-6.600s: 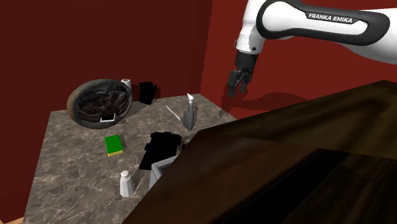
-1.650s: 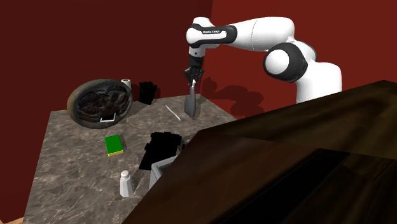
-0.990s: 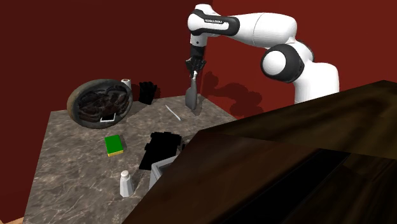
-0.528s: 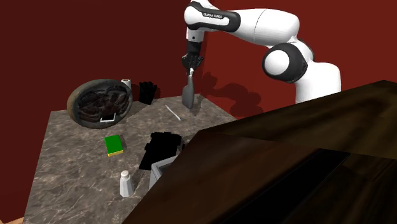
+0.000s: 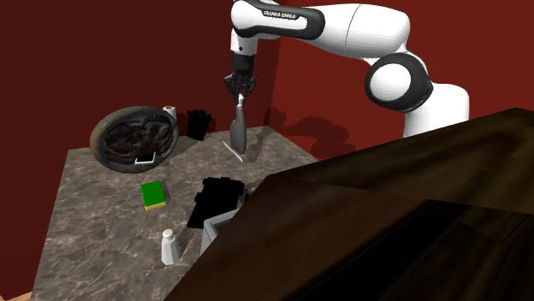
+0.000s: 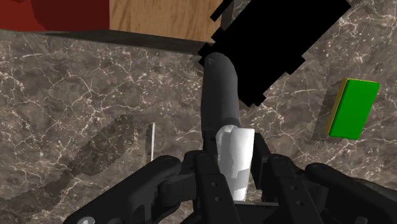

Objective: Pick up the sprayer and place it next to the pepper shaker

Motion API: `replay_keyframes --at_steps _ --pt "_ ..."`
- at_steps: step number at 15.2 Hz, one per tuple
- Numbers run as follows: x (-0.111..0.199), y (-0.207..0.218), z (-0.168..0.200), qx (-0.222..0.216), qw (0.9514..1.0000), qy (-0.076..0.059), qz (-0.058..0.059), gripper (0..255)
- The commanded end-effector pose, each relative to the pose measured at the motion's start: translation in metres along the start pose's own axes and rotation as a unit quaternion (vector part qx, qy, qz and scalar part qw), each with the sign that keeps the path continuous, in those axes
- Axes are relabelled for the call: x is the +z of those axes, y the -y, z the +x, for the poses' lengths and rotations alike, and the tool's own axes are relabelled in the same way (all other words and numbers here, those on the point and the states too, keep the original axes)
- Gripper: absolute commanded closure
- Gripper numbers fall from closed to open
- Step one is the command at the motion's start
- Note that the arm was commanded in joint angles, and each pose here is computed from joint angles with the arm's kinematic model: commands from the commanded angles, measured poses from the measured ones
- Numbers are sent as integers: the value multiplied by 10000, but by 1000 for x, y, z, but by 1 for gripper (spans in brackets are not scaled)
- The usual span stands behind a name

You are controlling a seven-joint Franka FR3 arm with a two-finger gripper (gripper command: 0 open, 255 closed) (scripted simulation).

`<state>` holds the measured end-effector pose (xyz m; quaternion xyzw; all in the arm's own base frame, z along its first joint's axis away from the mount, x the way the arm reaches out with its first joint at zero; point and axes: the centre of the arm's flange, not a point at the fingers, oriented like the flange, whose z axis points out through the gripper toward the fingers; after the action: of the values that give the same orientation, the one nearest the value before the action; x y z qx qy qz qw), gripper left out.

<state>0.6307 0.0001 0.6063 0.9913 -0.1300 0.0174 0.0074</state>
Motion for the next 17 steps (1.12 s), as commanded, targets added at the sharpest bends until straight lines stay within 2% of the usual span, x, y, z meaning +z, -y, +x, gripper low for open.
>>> replay_keyframes --at_steps 1,17 --pt "2 24 -7 7 10000 -1 -1 255" --pt "-3 224 -73 7 10000 -1 -1 255"
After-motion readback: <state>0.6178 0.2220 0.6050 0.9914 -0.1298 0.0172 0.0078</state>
